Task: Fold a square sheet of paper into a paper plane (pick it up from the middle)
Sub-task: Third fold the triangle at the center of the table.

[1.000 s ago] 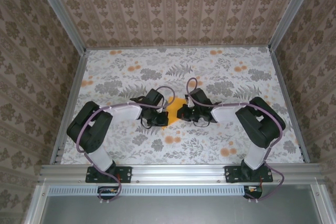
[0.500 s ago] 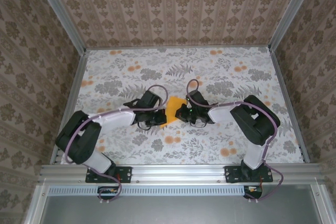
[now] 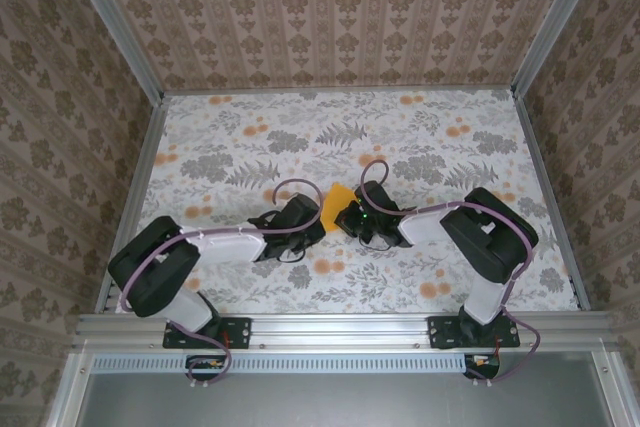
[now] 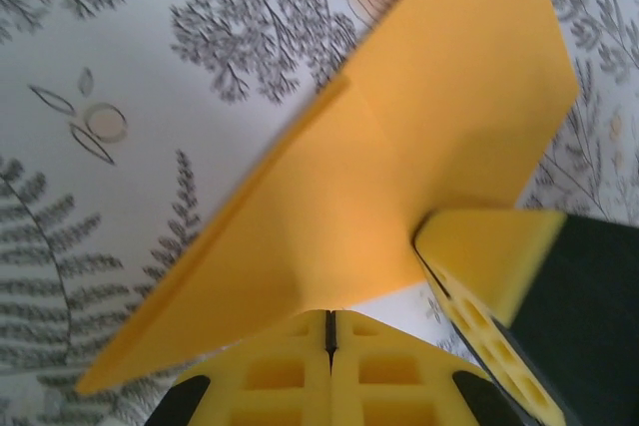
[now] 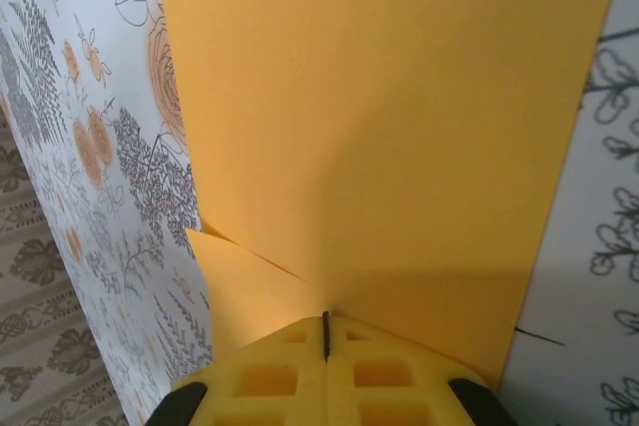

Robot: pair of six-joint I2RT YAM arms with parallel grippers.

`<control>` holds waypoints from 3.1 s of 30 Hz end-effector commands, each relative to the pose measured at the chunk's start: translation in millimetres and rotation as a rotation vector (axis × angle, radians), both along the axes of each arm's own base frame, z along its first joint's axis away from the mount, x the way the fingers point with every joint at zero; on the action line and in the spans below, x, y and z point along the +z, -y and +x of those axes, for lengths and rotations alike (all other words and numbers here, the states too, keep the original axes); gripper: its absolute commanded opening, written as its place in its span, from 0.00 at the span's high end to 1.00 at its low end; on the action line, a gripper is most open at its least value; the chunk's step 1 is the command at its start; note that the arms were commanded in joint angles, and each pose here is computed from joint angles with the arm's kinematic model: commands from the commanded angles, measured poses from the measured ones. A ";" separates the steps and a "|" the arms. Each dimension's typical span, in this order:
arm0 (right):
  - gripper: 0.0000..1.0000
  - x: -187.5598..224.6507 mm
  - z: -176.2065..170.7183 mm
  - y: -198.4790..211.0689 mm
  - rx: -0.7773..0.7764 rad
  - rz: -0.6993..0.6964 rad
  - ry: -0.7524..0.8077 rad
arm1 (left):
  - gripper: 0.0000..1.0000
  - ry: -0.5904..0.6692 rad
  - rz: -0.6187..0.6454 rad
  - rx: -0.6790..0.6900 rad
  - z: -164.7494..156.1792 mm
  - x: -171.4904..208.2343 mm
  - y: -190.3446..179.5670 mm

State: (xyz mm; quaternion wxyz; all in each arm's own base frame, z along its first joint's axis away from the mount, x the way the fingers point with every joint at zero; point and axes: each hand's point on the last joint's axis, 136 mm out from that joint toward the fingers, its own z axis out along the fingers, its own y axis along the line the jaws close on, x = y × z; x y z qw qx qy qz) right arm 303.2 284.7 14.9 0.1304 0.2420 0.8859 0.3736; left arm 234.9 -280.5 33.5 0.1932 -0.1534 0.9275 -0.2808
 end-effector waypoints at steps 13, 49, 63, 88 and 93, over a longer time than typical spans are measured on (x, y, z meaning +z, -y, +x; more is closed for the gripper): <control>1.00 -35.1 -21.8 20.0 -0.042 -0.088 -0.125 | 1.00 0.029 -0.108 0.130 9.2 -19.1 2.2; 1.00 -47.8 -24.5 41.4 0.004 -0.221 -0.163 | 1.00 0.069 0.026 0.096 1.7 22.4 -66.4; 1.00 -53.9 -28.2 38.9 0.012 -0.209 -0.187 | 1.00 0.005 -0.083 -0.061 12.9 8.6 18.7; 1.00 -64.9 -36.2 53.4 -0.007 -0.248 -0.222 | 1.00 -0.167 0.155 0.207 -29.1 -53.3 -84.2; 1.00 -60.5 -33.7 53.9 -0.007 -0.251 -0.206 | 1.00 -0.202 0.169 0.208 -39.9 -56.6 -93.0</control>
